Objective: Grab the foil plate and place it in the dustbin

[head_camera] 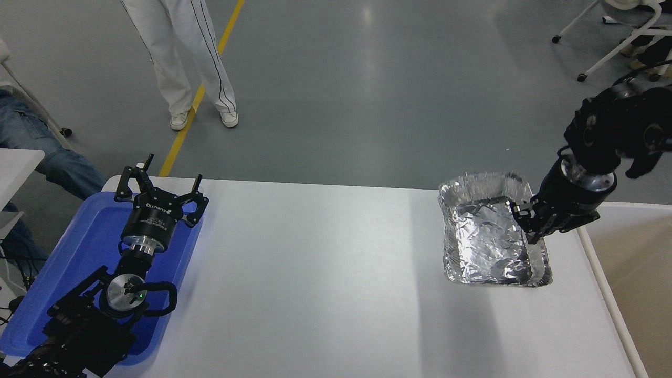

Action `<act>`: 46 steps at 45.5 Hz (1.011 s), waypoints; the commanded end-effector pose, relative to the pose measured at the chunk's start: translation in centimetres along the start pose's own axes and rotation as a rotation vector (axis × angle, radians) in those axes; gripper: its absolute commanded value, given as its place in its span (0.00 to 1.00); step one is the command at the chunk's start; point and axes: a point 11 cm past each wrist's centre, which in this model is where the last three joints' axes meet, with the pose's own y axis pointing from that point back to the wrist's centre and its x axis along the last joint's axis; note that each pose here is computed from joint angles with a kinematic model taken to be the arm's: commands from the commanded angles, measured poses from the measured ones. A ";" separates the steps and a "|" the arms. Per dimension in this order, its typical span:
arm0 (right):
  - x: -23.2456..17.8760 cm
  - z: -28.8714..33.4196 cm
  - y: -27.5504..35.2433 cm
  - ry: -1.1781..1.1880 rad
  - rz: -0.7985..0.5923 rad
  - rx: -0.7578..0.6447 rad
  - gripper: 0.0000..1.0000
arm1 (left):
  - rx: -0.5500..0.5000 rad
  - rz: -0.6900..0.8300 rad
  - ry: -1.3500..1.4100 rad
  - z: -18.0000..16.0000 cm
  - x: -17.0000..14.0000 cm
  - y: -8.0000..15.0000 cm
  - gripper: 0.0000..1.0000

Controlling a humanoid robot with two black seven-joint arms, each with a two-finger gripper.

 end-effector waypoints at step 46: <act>2.8 1.0 7.7 0.010 0.178 -0.061 0.00 | 0.002 0.000 -0.001 0.0 0.0 0.0 1.00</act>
